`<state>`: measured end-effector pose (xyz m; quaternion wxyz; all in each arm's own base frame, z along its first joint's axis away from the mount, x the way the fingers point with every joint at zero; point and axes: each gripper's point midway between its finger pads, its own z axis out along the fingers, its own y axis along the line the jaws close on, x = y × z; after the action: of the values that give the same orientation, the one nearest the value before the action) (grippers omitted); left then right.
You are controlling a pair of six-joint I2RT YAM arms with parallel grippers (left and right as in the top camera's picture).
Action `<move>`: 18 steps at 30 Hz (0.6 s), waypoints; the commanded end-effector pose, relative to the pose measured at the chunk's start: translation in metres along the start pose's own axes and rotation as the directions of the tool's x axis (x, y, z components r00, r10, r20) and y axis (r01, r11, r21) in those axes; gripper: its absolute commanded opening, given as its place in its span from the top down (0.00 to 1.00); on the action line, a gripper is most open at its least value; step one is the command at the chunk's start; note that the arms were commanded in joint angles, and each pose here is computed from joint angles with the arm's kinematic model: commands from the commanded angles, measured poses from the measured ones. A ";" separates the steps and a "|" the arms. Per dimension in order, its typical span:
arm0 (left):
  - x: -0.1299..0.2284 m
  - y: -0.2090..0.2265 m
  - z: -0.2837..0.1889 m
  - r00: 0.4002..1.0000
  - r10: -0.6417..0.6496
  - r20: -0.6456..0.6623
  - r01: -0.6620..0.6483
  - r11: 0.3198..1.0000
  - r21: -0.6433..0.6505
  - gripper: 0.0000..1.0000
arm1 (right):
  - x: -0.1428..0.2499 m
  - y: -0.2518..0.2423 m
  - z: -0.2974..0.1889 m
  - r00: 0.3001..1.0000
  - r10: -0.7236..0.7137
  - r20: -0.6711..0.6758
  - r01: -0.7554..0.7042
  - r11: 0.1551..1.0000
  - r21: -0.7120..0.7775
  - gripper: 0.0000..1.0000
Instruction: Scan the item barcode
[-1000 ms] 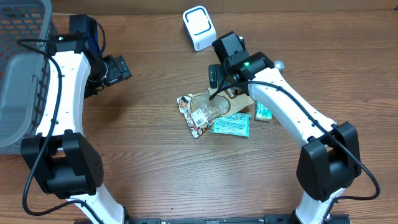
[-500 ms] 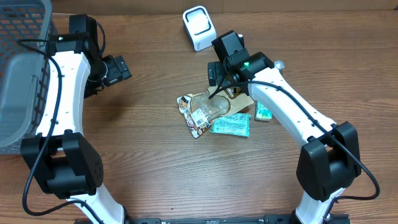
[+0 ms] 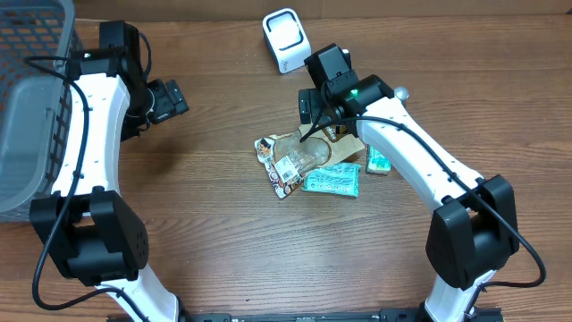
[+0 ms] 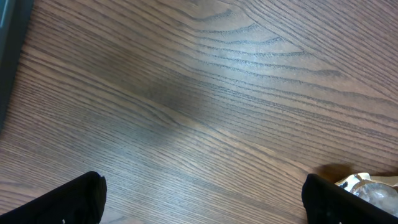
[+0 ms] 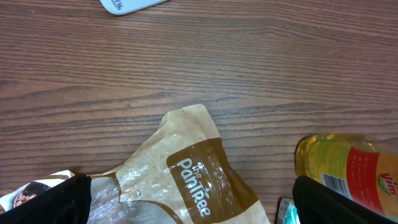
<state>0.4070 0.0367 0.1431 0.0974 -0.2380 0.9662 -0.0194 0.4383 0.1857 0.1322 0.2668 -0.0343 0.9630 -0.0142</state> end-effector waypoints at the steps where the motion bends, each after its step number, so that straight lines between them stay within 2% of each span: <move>1: -0.006 -0.001 -0.008 0.999 0.005 0.032 -0.004 1.000 -0.005 0.00 | -0.004 -0.003 0.001 1.000 0.011 0.012 -0.011 1.000 0.012 0.00; 9: 0.006 -0.032 -0.067 0.984 0.077 0.164 -0.089 0.994 0.067 0.01 | -0.004 -0.003 0.001 1.000 0.011 0.013 -0.011 1.000 0.012 0.00; 14: 0.013 -0.033 -0.116 0.959 0.072 0.274 -0.107 0.988 0.115 0.01 | -0.004 -0.003 0.001 1.000 0.011 0.013 -0.011 1.000 0.012 0.00; 18: 0.016 -0.030 -0.137 0.944 0.064 0.323 -0.112 0.984 0.135 0.00 | -0.004 -0.003 0.001 1.000 0.011 0.012 -0.011 1.000 0.012 0.00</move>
<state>0.3820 -0.0020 0.2581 0.2437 -0.1855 0.9506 -0.0499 0.4384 0.1857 0.1322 0.2671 -0.0341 0.9630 -0.0143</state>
